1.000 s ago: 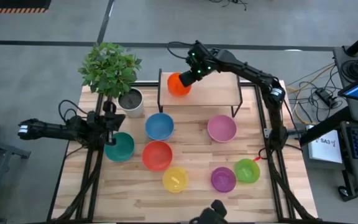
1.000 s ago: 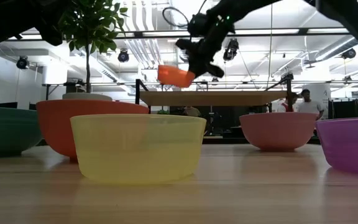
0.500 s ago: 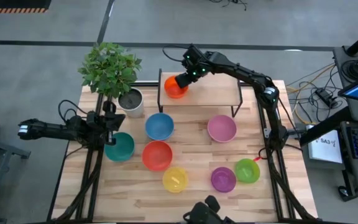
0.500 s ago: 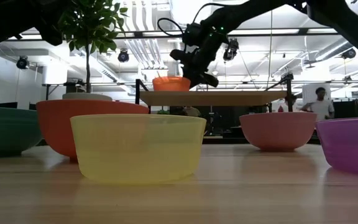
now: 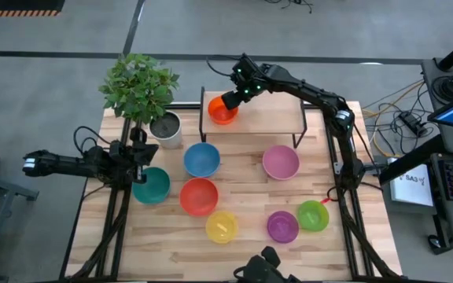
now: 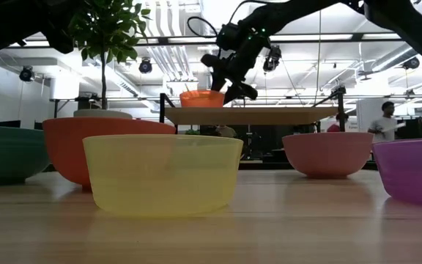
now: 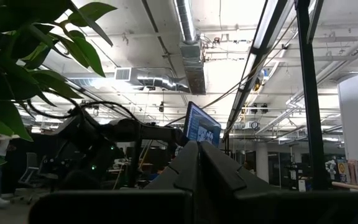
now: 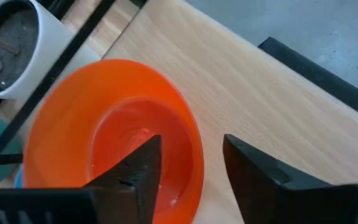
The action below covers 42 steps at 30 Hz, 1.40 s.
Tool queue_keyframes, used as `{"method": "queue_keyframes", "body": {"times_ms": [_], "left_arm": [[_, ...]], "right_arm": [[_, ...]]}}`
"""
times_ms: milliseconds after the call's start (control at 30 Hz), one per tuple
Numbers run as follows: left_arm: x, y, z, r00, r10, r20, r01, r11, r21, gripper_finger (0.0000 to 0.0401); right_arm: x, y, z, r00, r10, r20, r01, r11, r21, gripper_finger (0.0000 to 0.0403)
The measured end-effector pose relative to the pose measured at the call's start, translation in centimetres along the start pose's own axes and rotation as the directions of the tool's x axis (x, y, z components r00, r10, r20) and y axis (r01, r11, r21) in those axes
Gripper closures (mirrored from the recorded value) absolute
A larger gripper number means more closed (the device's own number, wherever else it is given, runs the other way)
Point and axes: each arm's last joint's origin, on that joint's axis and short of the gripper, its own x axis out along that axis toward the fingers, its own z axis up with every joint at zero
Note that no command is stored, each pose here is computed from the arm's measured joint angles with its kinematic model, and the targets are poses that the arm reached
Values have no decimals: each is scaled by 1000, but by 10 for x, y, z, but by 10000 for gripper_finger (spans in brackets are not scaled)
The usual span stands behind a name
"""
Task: Place and stack bowls onto a shelf
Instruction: Put the orange bowl on the shelf
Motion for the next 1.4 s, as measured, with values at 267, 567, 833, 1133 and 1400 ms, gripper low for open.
{"method": "queue_keyframes", "body": {"times_ms": [267,567,833,1133,1400], "left_arm": [[0,0,0,1000,0,3,0,1000,0,401],[0,0,0,1000,0,5,0,1000,-1,401],[0,0,1,1000,0,6,0,1000,-1,401],[0,0,1,1000,0,7,0,1000,-1,401],[0,0,1,1000,0,8,0,1000,-1,401]], "right_arm": [[-52,11,5,994,35,102,-34,999,-9,214],[-106,75,-41,994,106,-22,-108,980,-165,228],[-112,129,-102,971,25,-239,-91,959,-269,227],[-95,162,-161,899,-103,-425,2,972,-233,227],[-72,168,-207,831,-203,-518,89,968,-237,227]]}}
